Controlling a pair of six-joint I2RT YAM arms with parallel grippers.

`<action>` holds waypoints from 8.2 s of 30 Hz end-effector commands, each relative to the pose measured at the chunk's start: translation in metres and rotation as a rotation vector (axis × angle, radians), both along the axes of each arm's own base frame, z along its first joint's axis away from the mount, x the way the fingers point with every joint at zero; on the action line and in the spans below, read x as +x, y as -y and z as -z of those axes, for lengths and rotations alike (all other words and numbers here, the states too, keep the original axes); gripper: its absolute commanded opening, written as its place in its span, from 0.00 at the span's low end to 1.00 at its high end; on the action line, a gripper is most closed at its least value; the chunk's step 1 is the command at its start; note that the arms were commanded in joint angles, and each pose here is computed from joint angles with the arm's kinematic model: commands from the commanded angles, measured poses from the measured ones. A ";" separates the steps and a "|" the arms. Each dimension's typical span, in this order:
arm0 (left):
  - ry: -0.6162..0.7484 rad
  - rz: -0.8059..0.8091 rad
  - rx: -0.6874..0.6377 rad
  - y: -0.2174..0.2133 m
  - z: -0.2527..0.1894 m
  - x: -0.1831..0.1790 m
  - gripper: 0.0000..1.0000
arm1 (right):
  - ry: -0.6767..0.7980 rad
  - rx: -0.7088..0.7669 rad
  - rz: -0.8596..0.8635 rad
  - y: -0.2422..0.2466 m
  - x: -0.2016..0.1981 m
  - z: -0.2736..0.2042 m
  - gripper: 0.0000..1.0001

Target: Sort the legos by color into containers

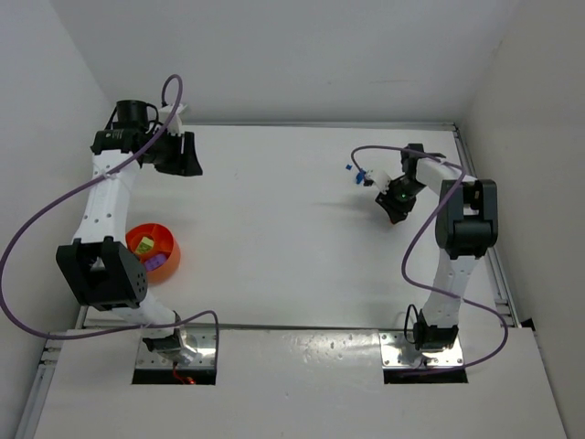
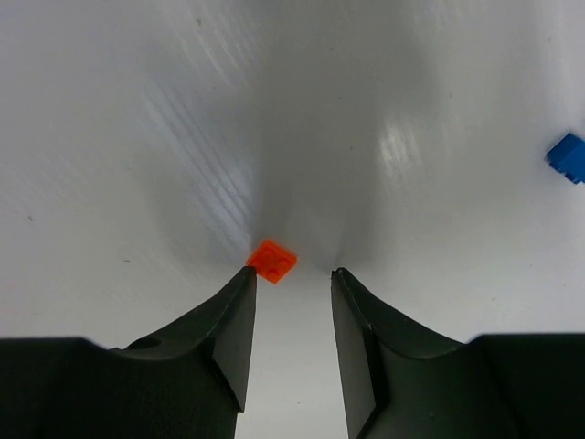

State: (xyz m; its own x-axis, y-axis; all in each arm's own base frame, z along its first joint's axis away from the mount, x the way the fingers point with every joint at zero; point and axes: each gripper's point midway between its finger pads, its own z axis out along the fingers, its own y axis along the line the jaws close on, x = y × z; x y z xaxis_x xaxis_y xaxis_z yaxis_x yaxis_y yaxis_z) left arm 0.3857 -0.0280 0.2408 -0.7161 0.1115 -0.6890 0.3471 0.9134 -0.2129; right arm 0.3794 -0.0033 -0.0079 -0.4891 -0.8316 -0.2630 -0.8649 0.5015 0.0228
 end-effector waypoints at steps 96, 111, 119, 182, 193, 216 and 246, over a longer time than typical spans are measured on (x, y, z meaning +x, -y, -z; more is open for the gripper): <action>-0.038 -0.028 -0.007 0.003 0.017 -0.004 0.59 | -0.041 0.082 -0.939 -0.027 -0.026 0.037 0.26; -0.030 -0.014 -0.104 0.020 0.019 -0.017 0.59 | 0.050 0.235 -0.775 -0.068 -0.013 -0.015 0.11; -0.077 0.098 -0.412 0.066 0.028 -0.044 0.58 | 0.225 0.518 -0.661 -0.144 -0.014 -0.105 0.10; -0.310 0.257 -0.804 0.187 0.020 -0.015 0.40 | 0.282 1.014 -0.289 -0.388 -0.006 -0.222 0.08; -0.370 0.271 -0.860 0.190 0.026 -0.029 0.33 | 0.373 1.069 -0.278 -0.395 -0.005 -0.252 0.08; -0.413 0.272 -0.893 0.190 0.033 -0.042 0.00 | 0.692 1.096 -0.054 -0.372 0.028 -0.289 0.09; -0.256 -0.614 0.181 -0.175 0.063 -0.090 0.00 | 0.312 0.488 -0.048 -0.284 0.033 -0.165 0.63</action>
State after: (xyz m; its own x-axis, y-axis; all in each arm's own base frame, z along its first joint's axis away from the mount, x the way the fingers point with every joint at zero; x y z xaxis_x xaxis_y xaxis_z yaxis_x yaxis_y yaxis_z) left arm 0.3331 0.1256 0.1756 -0.7832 -0.3266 -0.5291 -0.2636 0.9451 -0.1932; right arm 0.4129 0.2869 0.1481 -0.3059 -0.5565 -0.7725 -0.8714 0.4905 -0.0083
